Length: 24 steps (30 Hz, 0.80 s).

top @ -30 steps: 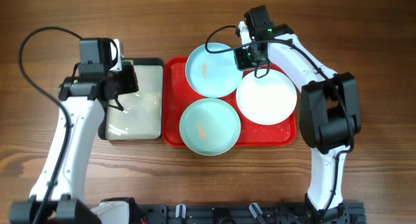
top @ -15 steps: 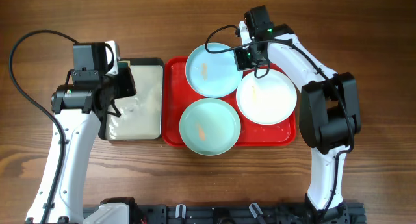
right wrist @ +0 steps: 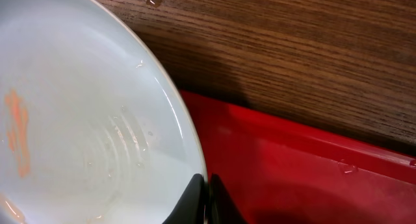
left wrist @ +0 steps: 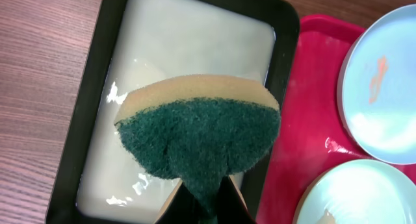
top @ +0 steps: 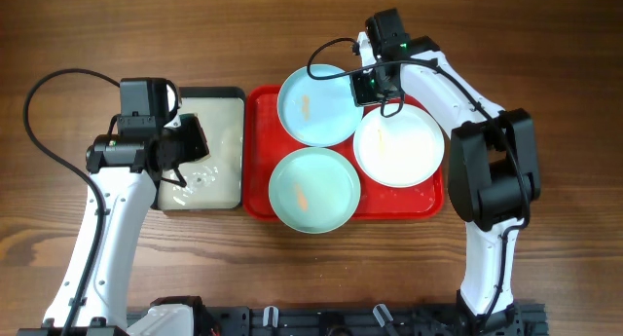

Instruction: Clean dirty plates on tray and stack at the side

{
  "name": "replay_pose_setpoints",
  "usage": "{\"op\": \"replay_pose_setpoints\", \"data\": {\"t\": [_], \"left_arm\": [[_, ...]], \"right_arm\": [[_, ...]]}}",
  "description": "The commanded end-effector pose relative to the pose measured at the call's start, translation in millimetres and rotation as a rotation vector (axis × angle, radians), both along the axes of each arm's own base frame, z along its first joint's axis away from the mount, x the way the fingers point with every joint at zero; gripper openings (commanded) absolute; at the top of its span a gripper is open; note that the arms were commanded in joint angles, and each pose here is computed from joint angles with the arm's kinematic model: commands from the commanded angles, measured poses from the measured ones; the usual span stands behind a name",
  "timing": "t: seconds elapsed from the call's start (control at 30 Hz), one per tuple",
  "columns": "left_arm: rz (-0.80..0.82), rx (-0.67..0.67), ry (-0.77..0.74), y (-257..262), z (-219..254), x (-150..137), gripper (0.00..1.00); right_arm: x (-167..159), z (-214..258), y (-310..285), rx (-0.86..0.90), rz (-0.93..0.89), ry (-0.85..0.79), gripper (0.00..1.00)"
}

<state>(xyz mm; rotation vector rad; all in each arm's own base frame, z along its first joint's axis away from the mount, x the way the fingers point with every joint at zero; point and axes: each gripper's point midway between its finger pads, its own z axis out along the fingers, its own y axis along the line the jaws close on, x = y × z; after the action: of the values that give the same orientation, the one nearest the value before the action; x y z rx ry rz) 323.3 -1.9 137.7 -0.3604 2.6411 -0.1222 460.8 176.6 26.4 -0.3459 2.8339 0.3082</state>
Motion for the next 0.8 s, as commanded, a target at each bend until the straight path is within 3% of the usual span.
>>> {"op": "replay_pose_setpoints", "data": {"t": [0.0, 0.77], "left_arm": [[0.014, -0.021, -0.002, -0.8, -0.9, 0.3, 0.04], [0.050, 0.047, -0.026, 12.5, 2.0, 5.4, 0.04]], "right_arm": [[-6.2, -11.8, 2.9, 0.004, -0.005, 0.032, 0.04], [-7.3, -10.2, 9.4, 0.041, 0.006, 0.038, 0.04]]}}
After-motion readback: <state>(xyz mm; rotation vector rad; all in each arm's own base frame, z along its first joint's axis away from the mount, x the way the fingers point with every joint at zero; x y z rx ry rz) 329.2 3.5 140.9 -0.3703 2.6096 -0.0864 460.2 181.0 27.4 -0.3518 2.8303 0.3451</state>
